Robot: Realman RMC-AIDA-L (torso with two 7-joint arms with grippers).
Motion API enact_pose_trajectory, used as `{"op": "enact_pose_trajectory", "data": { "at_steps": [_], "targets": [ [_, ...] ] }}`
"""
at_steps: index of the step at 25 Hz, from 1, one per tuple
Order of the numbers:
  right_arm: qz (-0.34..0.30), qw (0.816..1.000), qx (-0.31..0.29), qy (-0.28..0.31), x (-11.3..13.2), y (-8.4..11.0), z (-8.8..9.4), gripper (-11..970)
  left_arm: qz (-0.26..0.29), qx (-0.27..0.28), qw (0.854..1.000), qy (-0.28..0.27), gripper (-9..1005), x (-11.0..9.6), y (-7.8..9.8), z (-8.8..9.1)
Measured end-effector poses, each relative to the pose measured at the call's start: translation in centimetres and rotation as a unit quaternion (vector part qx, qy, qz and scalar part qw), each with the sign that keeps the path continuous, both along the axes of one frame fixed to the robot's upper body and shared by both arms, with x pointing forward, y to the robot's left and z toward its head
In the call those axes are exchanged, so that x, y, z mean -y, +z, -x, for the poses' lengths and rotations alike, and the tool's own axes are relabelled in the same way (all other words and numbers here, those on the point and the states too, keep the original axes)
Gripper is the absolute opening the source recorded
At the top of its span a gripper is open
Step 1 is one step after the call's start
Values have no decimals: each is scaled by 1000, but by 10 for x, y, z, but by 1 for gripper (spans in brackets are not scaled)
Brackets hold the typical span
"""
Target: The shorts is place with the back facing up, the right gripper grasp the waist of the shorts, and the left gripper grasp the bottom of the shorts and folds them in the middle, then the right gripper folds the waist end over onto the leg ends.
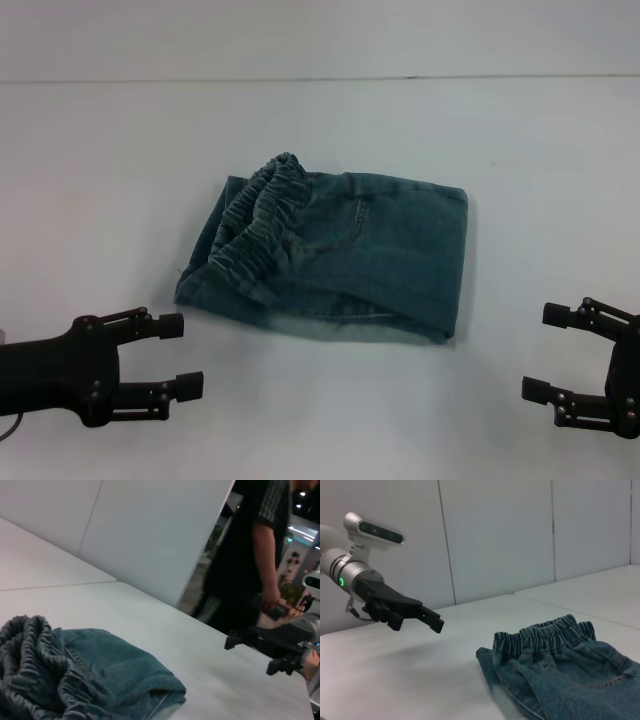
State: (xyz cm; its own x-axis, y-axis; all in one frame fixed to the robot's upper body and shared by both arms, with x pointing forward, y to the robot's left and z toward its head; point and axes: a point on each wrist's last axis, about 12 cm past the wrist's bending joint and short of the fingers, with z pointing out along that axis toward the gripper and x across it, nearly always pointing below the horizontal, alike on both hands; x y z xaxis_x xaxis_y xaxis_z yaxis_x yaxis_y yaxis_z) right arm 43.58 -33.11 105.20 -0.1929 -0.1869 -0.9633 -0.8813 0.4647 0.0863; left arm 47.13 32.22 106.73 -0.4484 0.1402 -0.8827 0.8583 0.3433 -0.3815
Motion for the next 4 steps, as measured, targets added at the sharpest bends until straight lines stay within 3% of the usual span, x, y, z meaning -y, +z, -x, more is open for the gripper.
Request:
{"op": "enact_pose_trajectory", "data": {
  "at_steps": [4],
  "targets": [
    [0,1000,0,-1,0,0,0,924,-3,-1,1000,-4,887,1,-1,0]
  ]
}}
